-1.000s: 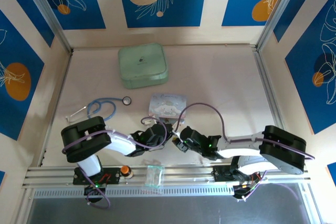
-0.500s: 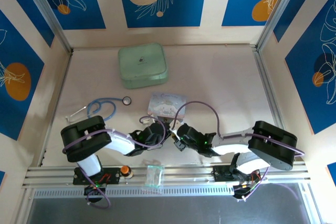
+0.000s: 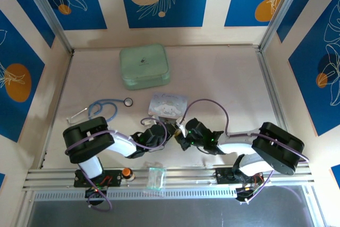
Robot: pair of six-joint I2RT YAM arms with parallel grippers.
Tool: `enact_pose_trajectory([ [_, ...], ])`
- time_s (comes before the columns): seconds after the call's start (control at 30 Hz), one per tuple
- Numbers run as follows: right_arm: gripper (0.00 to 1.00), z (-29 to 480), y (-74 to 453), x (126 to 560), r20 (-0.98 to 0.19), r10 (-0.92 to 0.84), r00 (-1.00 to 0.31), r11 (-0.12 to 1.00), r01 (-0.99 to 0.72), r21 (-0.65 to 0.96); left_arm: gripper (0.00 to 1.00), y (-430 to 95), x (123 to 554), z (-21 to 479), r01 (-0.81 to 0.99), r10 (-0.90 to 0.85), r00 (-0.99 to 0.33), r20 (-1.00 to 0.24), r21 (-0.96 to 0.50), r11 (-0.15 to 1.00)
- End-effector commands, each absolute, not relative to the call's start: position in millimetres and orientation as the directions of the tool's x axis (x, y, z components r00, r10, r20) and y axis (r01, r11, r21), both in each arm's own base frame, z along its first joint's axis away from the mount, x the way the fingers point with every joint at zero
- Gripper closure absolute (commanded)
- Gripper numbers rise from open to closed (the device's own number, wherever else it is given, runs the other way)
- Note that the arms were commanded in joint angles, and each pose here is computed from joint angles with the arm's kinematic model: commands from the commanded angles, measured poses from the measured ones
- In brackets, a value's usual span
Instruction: Unlock the padlock with the key
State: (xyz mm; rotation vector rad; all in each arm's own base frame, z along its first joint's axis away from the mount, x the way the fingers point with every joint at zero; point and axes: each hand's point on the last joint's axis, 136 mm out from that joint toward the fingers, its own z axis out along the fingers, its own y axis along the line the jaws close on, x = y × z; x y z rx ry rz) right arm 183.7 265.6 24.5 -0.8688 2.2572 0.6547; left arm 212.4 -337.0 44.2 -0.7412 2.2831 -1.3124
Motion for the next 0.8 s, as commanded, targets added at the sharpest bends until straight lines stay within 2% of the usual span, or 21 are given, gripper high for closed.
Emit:
enact_pose_trajectory([
  [0.0, 1.0, 65.5, 287.7, 189.0, -0.748, -0.289, -0.598, 0.546, -0.744, 0.385, 1.0, -351.0, 184.9, 33.0, -0.25, -0.517, -0.856, -0.014, -0.864, 0.436],
  [0.2, 1.0, 71.8, 281.8, 184.6, -0.619, -0.237, -0.749, 0.416, -0.654, 0.633, 1.0, -347.6, 182.7, 34.9, -0.229, -0.505, -0.863, -0.032, -0.865, 0.447],
  [0.43, 1.0, 74.2, 268.3, 192.3, -0.481, -0.153, -0.863, 0.323, -0.504, 0.801, 1.0, -340.5, 181.2, 37.2, -0.221, -0.509, -0.86, -0.044, -0.866, 0.448],
  [0.5, 1.0, 71.6, 265.0, 196.2, -0.468, -0.142, -0.872, 0.341, -0.487, 0.805, 1.0, -337.5, 180.5, 36.0, -0.225, -0.512, -0.858, -0.044, -0.864, 0.45],
  [0.67, 0.83, 66.6, 258.9, 200.6, -0.451, -0.118, -0.885, 0.388, -0.459, 0.799, 1.0, -334.3, 180.7, 34.7, -0.229, -0.522, -0.852, -0.044, -0.864, 0.448],
  [0.77, 0.81, 60.4, 251.6, 205.9, -0.429, -0.092, -0.899, 0.436, -0.424, 0.794, 1.0, -334.3, 180.9, 32.9, -0.233, -0.523, -0.851, -0.044, -0.861, 0.452],
])
